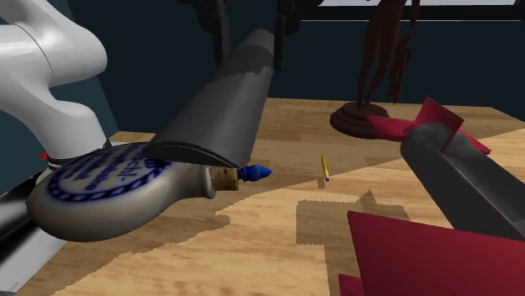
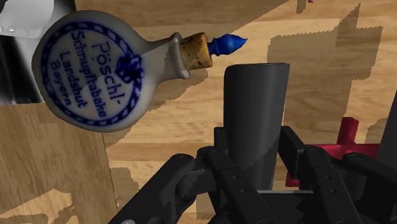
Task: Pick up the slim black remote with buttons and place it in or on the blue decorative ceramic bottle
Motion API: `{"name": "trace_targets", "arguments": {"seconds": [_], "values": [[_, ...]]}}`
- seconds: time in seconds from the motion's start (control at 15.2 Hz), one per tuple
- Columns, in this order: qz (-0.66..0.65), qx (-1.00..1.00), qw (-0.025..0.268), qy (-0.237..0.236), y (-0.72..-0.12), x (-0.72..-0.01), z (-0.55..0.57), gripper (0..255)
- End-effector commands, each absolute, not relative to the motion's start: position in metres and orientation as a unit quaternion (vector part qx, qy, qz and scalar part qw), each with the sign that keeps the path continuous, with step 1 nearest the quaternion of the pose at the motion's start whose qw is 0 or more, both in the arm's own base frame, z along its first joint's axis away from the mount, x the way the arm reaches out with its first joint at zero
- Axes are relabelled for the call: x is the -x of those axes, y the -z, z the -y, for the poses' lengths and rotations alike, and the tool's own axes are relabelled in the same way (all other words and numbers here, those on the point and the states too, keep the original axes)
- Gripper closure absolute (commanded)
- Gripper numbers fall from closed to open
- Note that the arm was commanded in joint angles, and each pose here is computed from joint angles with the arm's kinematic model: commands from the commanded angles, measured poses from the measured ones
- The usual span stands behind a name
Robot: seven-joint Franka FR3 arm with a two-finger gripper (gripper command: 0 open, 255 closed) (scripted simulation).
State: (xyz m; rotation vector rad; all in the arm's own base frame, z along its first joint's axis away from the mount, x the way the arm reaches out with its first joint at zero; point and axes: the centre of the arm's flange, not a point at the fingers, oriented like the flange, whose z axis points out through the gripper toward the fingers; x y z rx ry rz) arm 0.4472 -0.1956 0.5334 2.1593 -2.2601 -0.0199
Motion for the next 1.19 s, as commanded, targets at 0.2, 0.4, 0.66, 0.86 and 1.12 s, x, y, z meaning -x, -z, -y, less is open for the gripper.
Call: {"name": "trace_targets", "arguments": {"seconds": [0.2,0.4,0.66,0.86,1.12], "values": [[0.723,-0.691,0.008,0.006,-0.528,-0.384,0.176,255],[0.723,-0.691,0.008,0.006,-0.527,-0.346,0.164,255],[0.723,-0.691,0.008,0.006,-0.524,-0.296,0.148,255],[0.723,-0.691,0.008,0.006,-0.518,-0.263,0.137,255],[0.723,-0.691,0.008,0.006,-0.497,-0.263,0.137,255]]}}
